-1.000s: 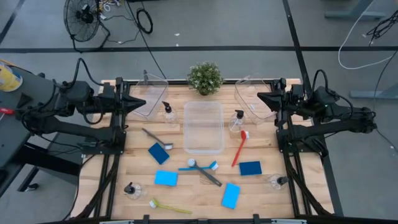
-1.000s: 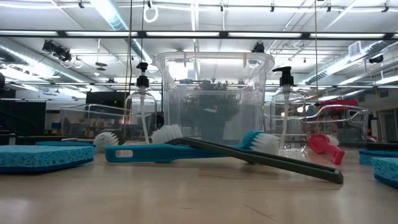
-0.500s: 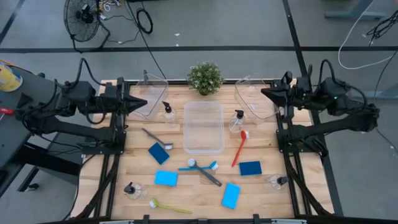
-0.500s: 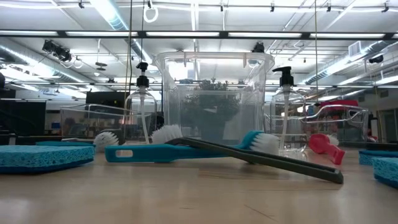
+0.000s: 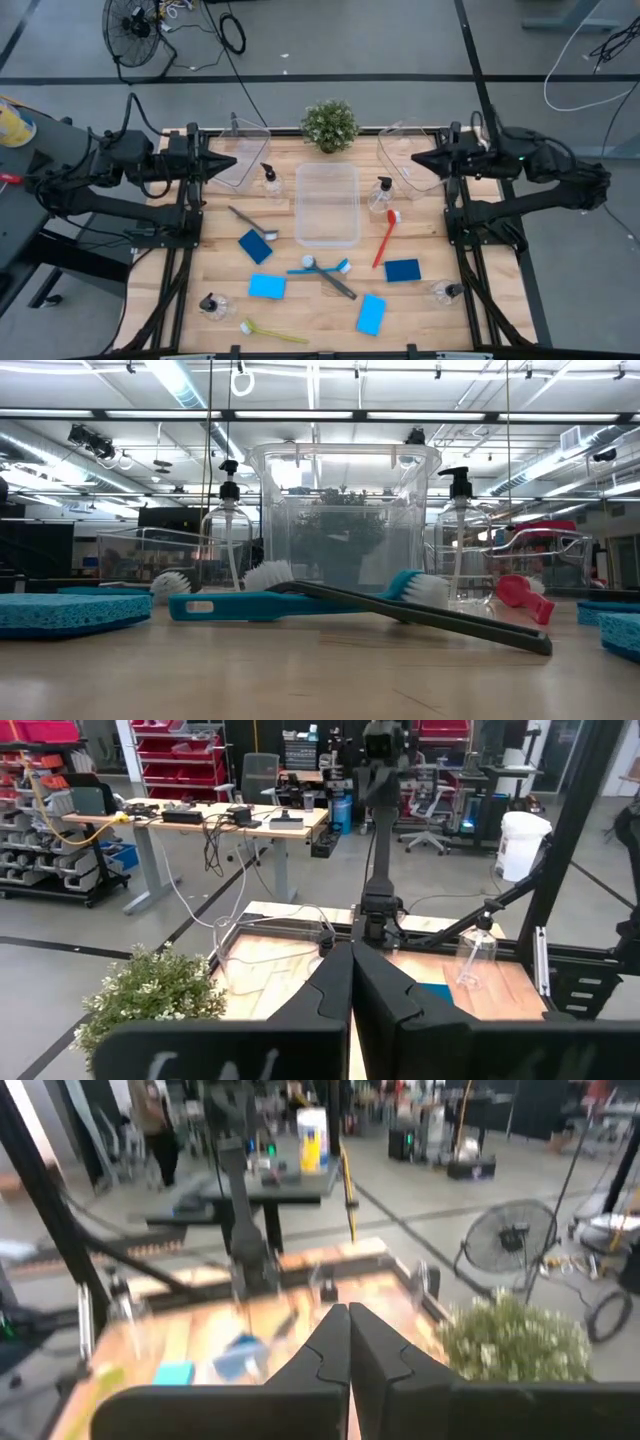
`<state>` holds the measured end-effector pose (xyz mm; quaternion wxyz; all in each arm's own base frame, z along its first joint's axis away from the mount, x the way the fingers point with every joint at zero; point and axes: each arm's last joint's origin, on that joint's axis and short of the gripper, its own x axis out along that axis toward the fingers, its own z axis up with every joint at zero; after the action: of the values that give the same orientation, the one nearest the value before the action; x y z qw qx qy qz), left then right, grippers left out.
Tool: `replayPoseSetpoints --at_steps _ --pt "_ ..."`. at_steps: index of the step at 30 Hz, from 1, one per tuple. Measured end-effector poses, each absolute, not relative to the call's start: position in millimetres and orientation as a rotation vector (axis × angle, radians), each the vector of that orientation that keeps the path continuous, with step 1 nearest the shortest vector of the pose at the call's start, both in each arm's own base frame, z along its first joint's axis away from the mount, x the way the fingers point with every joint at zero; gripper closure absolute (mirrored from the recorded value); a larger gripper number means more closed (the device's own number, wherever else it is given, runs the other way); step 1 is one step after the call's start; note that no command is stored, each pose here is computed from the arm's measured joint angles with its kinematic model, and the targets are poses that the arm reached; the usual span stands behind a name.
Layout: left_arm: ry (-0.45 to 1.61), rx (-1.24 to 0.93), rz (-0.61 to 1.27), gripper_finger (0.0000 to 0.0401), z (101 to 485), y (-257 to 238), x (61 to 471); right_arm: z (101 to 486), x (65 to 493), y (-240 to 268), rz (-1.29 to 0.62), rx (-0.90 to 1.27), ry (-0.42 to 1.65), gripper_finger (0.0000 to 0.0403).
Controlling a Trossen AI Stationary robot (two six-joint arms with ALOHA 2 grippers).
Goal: Pick & Place Kitchen Sink Supplies
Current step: Put the black soap dispenser into the right transparent bin
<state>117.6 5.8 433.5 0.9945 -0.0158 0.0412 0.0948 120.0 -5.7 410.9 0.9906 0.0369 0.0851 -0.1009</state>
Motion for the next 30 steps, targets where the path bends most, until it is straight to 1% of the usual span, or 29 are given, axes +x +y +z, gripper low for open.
replayPoseSetpoints --at_steps 7,15,19,23,30 --pt "0.083 -0.031 0.19 0.0381 433.5 5.8 117.7 398.5 130.5 -5.7 -0.206 0.058 0.298 0.04" --pt "0.084 -0.031 0.19 0.0384 433.4 5.8 117.8 391.3 141.2 -5.7 -0.21 0.06 0.366 0.0399" --pt "0.084 -0.032 0.19 0.0385 433.4 5.8 117.8 385.5 147.5 -6.1 -0.237 0.094 0.415 0.0396" --pt "0.084 -0.031 0.19 0.0384 433.3 5.8 117.7 381.5 150.8 -6.9 -0.274 0.116 0.448 0.0378" --pt "0.106 -0.03 0.19 0.0385 431.2 5.8 117.6 373.9 155.3 -7.2 -0.288 0.103 0.522 0.0331"
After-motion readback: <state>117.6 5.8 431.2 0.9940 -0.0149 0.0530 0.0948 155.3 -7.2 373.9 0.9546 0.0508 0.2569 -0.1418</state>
